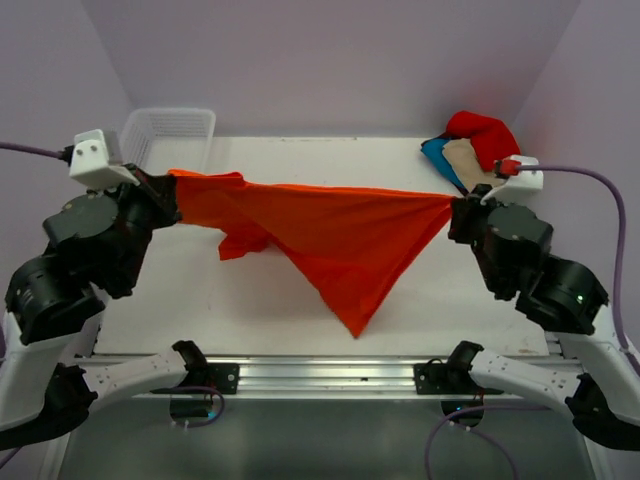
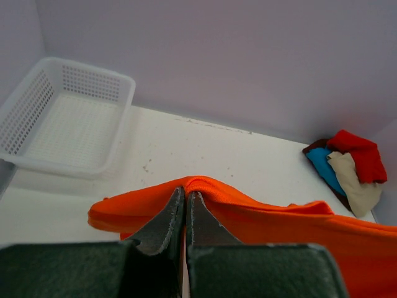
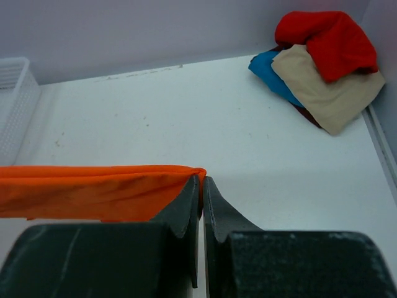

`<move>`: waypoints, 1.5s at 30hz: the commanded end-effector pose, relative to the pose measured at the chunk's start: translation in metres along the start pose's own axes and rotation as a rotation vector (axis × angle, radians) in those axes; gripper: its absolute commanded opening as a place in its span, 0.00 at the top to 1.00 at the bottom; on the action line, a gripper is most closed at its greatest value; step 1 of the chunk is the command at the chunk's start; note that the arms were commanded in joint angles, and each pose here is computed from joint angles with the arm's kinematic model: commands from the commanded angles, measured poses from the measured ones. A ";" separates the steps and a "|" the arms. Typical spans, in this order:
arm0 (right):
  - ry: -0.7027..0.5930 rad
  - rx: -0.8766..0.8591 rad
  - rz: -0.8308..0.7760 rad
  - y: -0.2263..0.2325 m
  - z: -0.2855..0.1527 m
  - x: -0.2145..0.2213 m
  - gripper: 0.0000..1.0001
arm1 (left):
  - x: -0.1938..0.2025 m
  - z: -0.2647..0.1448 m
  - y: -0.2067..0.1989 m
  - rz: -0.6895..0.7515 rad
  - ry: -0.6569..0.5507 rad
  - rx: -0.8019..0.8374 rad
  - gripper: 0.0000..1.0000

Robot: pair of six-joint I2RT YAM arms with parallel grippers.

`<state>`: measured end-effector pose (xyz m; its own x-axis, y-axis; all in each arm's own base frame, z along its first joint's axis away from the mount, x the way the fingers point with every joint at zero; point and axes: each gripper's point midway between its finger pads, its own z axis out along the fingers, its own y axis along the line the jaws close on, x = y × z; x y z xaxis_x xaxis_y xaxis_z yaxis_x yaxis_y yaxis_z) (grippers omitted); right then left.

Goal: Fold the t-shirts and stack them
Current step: Flatten the tshirt out, then fold the tshirt

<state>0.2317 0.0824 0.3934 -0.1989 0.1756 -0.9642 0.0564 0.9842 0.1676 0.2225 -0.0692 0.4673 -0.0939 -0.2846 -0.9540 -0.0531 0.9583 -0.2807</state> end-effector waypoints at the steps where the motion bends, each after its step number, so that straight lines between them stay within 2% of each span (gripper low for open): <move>1: -0.082 -0.104 0.050 -0.019 -0.039 -0.042 1.00 | -0.007 -0.028 0.022 -0.034 0.039 0.035 1.00; 5: -0.110 -0.319 0.095 -0.006 -0.074 -0.066 1.00 | -0.026 -0.055 0.008 -0.100 0.068 0.206 1.00; 7: -0.124 -0.345 0.114 -0.006 -0.081 -0.077 1.00 | -0.026 -0.055 -0.004 -0.096 0.089 0.246 1.00; 8: -0.120 -0.341 0.112 -0.003 -0.079 -0.079 1.00 | -0.024 -0.052 -0.009 -0.079 0.098 0.257 1.00; 11: -0.089 -0.198 0.067 -0.001 -0.051 -0.075 1.00 | -0.008 -0.021 -0.008 -0.008 0.091 0.108 1.00; 12: -0.095 -0.119 0.058 -0.006 -0.041 -0.075 1.00 | -0.002 -0.005 -0.021 0.015 0.092 0.082 1.00; 14: -0.061 -0.058 0.002 0.014 -0.016 -0.070 1.00 | 0.009 0.014 -0.039 0.070 0.109 0.078 1.00; 16: -0.066 -0.012 -0.023 0.026 0.000 -0.073 1.00 | 0.026 0.044 -0.072 0.120 0.141 0.089 1.00; 17: -0.042 0.030 -0.074 0.036 0.021 -0.065 1.00 | 0.034 0.052 -0.093 0.139 0.184 0.185 1.00; 18: -0.040 0.041 -0.075 0.040 0.031 -0.067 1.00 | 0.051 0.075 -0.108 0.161 0.236 0.211 1.00; 19: -0.038 0.038 -0.063 0.042 0.041 -0.072 1.00 | 0.044 0.109 -0.090 0.125 0.221 0.155 1.00; 20: 0.006 0.013 -0.039 0.041 0.064 -0.069 1.00 | 0.048 0.125 -0.094 0.118 0.246 0.196 1.00; 21: 0.051 0.019 -0.042 0.045 0.091 -0.059 1.00 | 0.067 0.160 -0.094 0.125 0.283 0.173 1.00; 22: 0.053 0.030 -0.036 0.045 0.107 -0.064 1.00 | 0.048 0.184 -0.078 0.091 0.251 0.130 1.00; 23: 0.065 0.065 -0.042 0.036 0.126 -0.065 1.00 | 0.048 0.201 -0.081 0.086 0.266 0.155 1.00; 24: 0.142 0.103 -0.095 0.041 0.166 -0.040 1.00 | 0.082 0.241 -0.075 0.112 0.345 0.110 1.00; 25: 0.103 0.104 -0.088 0.044 0.176 -0.060 1.00 | 0.037 0.255 -0.076 0.086 0.244 0.113 1.00; 28: 0.062 0.148 -0.183 0.049 0.230 -0.074 1.00 | 0.033 0.311 -0.062 0.101 0.173 0.104 1.00; 29: 0.037 0.158 -0.193 0.051 0.238 -0.081 1.00 | 0.021 0.313 -0.063 0.080 0.145 0.146 1.00; 30: -0.027 0.160 -0.175 0.054 0.242 -0.098 1.00 | -0.009 0.308 -0.059 0.060 0.064 0.149 1.00; 32: -0.118 0.147 -0.181 0.054 0.232 -0.122 1.00 | -0.044 0.296 -0.045 0.088 -0.031 0.132 1.00; 33: -0.260 0.130 -0.121 0.058 0.224 -0.155 1.00 | -0.086 0.265 -0.049 0.093 -0.145 0.152 1.00; 35: -0.330 0.127 -0.151 0.044 0.193 -0.155 1.00 | -0.089 0.246 -0.038 0.139 -0.174 0.124 1.00; 36: -0.400 0.115 -0.117 0.041 0.178 -0.168 1.00 | -0.123 0.204 -0.038 0.129 -0.276 0.141 1.00; 37: -0.348 0.116 -0.155 0.037 0.184 -0.140 1.00 | -0.084 0.214 -0.026 0.148 -0.199 0.113 1.00; 38: -0.349 0.120 -0.152 0.030 0.173 -0.138 1.00 | -0.075 0.207 -0.018 0.148 -0.192 0.089 1.00; 39: -0.310 0.124 -0.169 0.027 0.175 -0.122 1.00 | -0.083 0.184 -0.013 0.134 -0.240 0.087 1.00; 40: -0.251 0.118 -0.201 0.025 0.183 -0.092 1.00 | -0.033 0.197 0.001 0.138 -0.139 0.060 1.00; 42: -0.145 0.107 -0.244 0.023 0.194 -0.048 1.00 | 0.003 0.193 0.013 0.127 -0.063 0.039 1.00; 43: -0.073 0.095 -0.264 0.022 0.200 -0.017 1.00 | 0.048 0.198 0.023 0.102 0.040 0.021 1.00; 45: 0.073 0.084 -0.320 0.016 0.207 0.038 1.00 | 0.094 0.188 0.027 0.088 0.155 0.032 1.00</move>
<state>0.4158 0.0845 0.4085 -0.0839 -0.0516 -0.9951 0.1364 0.9887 -0.0628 0.3734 -0.0529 0.4679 0.0225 -0.2017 -0.9792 0.0372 0.9789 -0.2008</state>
